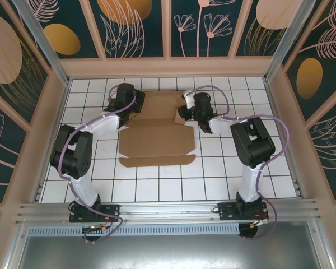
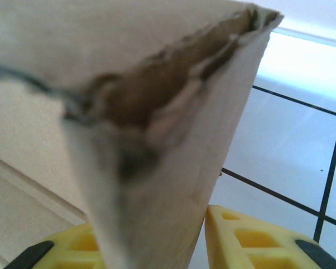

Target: Fold the paper box

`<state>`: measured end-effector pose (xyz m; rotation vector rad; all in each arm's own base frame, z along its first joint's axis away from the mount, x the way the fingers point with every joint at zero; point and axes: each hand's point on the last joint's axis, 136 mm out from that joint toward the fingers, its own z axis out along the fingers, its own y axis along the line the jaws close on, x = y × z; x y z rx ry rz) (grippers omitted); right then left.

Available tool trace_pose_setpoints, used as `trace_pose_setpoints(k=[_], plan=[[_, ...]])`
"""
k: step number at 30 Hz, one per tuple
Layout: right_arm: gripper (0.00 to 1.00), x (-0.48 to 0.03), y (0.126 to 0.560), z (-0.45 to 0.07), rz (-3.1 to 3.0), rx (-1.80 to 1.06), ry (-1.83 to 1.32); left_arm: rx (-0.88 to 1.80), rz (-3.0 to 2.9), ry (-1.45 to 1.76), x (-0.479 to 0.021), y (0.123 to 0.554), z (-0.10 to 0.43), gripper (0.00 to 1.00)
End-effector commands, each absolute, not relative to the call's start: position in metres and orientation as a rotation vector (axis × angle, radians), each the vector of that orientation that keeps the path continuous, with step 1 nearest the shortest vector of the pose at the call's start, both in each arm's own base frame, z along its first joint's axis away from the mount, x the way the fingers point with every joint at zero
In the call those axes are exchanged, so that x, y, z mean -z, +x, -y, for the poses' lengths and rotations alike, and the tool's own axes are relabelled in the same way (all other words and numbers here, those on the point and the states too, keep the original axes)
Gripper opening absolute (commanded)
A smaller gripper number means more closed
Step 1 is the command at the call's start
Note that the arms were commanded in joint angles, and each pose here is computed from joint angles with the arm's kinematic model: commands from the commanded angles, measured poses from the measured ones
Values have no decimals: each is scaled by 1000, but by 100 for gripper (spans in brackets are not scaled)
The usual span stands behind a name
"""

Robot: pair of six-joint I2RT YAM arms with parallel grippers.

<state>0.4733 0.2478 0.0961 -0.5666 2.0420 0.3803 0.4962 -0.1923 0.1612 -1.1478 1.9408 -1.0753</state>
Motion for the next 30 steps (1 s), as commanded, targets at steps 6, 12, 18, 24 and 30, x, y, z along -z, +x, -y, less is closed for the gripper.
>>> trace_pose_setpoints(k=[6, 12, 18, 24, 30], plan=[[43, -98, 465, -228, -2102, -310, -560, 973, -2103, -1100, -144, 465, 192, 0], [63, -100, 437, -252, -2052, -515, -695, 988, -2108, -1106, -141, 459, 192, 0], [69, -93, 429, -260, -2063, -637, -681, 1020, -2109, -1121, -138, 454, 194, 0], [69, -124, 409, -252, -1873, -723, -688, 1049, -2066, -1095, -158, 448, 190, 0], [68, -133, 388, -244, -1753, -730, -759, 1086, -2058, -1077, -161, 438, 190, 0]])
